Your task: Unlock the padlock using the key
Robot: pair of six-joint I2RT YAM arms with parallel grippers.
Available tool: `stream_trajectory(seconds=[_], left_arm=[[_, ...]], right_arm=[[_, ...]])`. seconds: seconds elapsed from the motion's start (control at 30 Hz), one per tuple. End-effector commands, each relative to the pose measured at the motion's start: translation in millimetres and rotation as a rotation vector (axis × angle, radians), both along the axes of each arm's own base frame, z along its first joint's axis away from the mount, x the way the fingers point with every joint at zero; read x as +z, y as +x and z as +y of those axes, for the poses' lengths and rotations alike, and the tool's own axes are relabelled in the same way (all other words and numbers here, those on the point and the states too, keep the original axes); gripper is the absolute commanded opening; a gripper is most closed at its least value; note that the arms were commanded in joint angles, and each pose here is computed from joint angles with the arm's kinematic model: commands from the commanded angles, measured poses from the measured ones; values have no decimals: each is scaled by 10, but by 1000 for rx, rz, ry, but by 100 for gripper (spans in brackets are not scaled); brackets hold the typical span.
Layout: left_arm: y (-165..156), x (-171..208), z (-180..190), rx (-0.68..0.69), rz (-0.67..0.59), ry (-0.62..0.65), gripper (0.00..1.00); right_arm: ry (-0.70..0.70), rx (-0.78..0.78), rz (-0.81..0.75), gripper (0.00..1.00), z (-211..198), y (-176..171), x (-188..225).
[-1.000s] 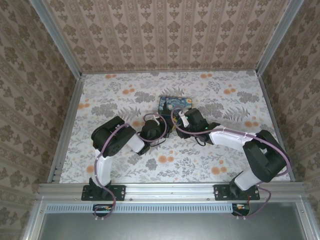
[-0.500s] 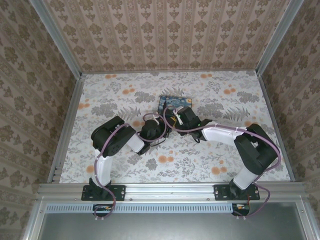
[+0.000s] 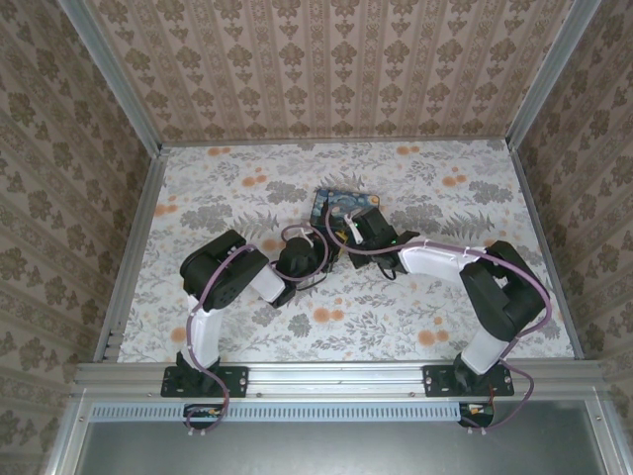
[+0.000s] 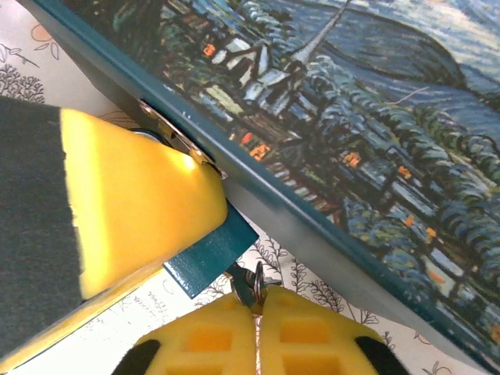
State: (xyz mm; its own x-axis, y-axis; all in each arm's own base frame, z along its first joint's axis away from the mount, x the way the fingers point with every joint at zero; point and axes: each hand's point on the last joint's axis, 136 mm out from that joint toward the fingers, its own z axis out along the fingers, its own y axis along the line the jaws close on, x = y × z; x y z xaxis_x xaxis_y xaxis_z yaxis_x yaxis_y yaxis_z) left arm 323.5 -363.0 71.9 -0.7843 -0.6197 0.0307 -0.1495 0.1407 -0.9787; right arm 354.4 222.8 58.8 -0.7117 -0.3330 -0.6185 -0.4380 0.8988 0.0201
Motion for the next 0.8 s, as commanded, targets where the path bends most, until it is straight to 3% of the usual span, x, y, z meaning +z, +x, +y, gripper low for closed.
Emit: stream_trajectory(seconds=[0.0,0.17,0.3,0.43,0.77], left_arm=[[-90,273,-62,-44,-48,-64,0],[-80,178,-5,-41,-52,-31,0],[-115,70,5,-57,-56,4,1],[-164,-7,39,-70,-64,38,8],[-257,-37,130,-94,-105,97,42]], right_arm=[[183,16,-5,29,178,-10,283],[341,-76,52,50,-23,-141,347],[483,-158,109,58,-105,-218,348],[579,-214,156,61,-92,-257,285],[742,-288,206,63,-24,-88,156]])
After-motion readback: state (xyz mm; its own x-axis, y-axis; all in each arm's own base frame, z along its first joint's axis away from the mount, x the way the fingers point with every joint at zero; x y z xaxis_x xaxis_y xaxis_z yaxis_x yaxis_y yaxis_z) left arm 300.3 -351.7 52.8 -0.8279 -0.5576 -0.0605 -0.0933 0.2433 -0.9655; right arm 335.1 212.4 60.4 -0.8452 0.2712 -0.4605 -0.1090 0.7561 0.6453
